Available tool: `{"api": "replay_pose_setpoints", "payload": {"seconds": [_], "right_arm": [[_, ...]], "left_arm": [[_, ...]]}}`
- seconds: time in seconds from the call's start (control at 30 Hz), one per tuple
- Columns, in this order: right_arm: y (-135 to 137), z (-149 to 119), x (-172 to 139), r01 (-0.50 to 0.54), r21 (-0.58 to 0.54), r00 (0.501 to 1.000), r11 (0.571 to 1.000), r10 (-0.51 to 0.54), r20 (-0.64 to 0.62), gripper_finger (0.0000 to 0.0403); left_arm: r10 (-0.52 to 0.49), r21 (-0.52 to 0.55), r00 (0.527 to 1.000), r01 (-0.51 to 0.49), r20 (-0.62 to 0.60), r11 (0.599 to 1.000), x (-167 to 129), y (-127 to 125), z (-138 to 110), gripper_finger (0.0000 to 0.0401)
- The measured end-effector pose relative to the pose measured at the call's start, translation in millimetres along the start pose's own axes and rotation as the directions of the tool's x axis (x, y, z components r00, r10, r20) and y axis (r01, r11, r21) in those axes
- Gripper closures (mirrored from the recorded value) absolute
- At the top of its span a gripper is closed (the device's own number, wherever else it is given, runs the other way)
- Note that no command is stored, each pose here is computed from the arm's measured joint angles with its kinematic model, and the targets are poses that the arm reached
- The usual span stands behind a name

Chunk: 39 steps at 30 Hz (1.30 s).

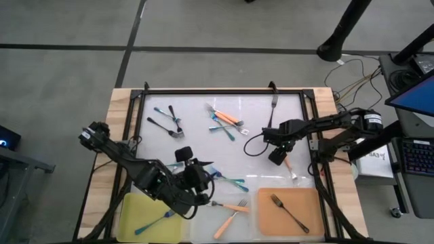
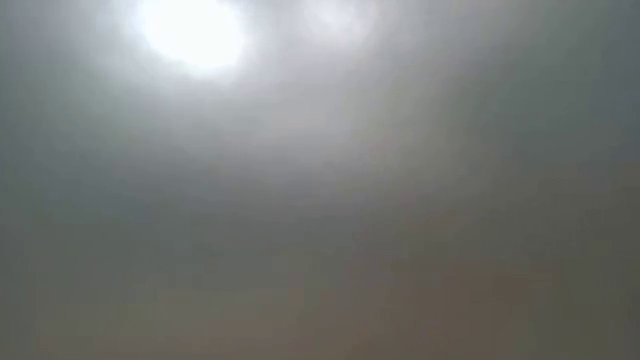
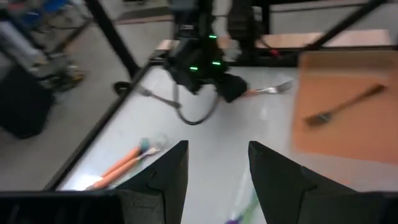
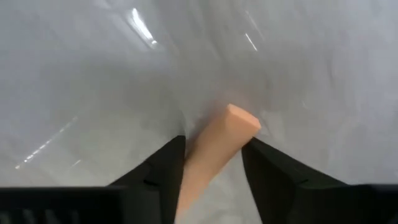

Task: Sort silverware by color (type)
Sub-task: Put the orange fork into the transparent bin

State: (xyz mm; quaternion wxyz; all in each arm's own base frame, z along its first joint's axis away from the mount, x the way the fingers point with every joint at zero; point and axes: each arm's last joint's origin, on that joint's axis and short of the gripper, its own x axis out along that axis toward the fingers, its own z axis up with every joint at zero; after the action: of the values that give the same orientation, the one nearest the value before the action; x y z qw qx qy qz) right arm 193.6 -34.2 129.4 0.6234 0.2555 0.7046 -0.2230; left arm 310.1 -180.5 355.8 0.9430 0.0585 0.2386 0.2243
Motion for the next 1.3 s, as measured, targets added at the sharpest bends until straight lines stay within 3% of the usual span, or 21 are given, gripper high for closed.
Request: {"api": "replay_pose_setpoints", "payload": {"seconds": [0.2,0.43,0.63,0.87,0.97,1.03,1.13,1.2,1.3], "right_arm": [[0.7,0.8,0.2,-0.007,-0.036,1.000,0.999,0.008,0.007,0.0338],[4.2,5.7,-15.6,-0.022,-0.044,0.998,0.999,0.025,0.057,0.0338],[14.4,19.8,-66.8,-0.111,-0.071,0.937,0.991,0.128,0.324,0.0338],[23.3,27.3,-138.3,-0.195,-0.202,0.727,0.960,0.280,0.628,0.0338],[25.3,27.7,-161.2,-0.196,-0.245,0.627,0.949,0.314,0.713,0.0338],[26.3,27.4,-178.5,-0.186,-0.292,0.546,0.938,0.346,0.763,0.0338],[27.9,27.1,-193.3,-0.165,-0.328,0.485,0.930,0.366,0.794,0.0338],[28.7,27.3,-198.4,-0.148,-0.344,0.472,0.927,0.372,0.799,0.0338],[28.9,26.7,-204.2,-0.130,-0.352,0.454,0.927,0.371,0.810,0.0338]], "left_arm": [[0.079,-0.013,0.997,-0.079,-0.009,0.997,13.2,-9.8,-18.1,0.0253],[0.120,0.019,0.988,-0.119,-0.095,0.993,32.9,-6.1,-46.4,0.0253],[0.136,-0.002,0.977,-0.138,-0.166,0.990,53.9,5.5,-52.0,0.0253],[0.128,0.082,0.951,-0.109,-0.283,0.991,88.3,27.5,-66.7,0.0253],[0.145,0.076,0.951,-0.129,-0.274,0.989,107.3,41.0,-67.5,0.0253],[0.089,0.057,0.962,-0.077,-0.258,0.995,123.1,47.5,-66.8,0.0253],[-0.102,0.007,0.982,0.105,-0.160,0.994,148.6,55.1,-64.3,0.0253],[-0.215,-0.018,0.975,0.214,-0.059,0.977,161.6,61.4,-63.8,0.0254],[-0.217,-0.069,0.973,0.222,0.072,0.973,173.8,74.2,-63.2,0.0259]]}}
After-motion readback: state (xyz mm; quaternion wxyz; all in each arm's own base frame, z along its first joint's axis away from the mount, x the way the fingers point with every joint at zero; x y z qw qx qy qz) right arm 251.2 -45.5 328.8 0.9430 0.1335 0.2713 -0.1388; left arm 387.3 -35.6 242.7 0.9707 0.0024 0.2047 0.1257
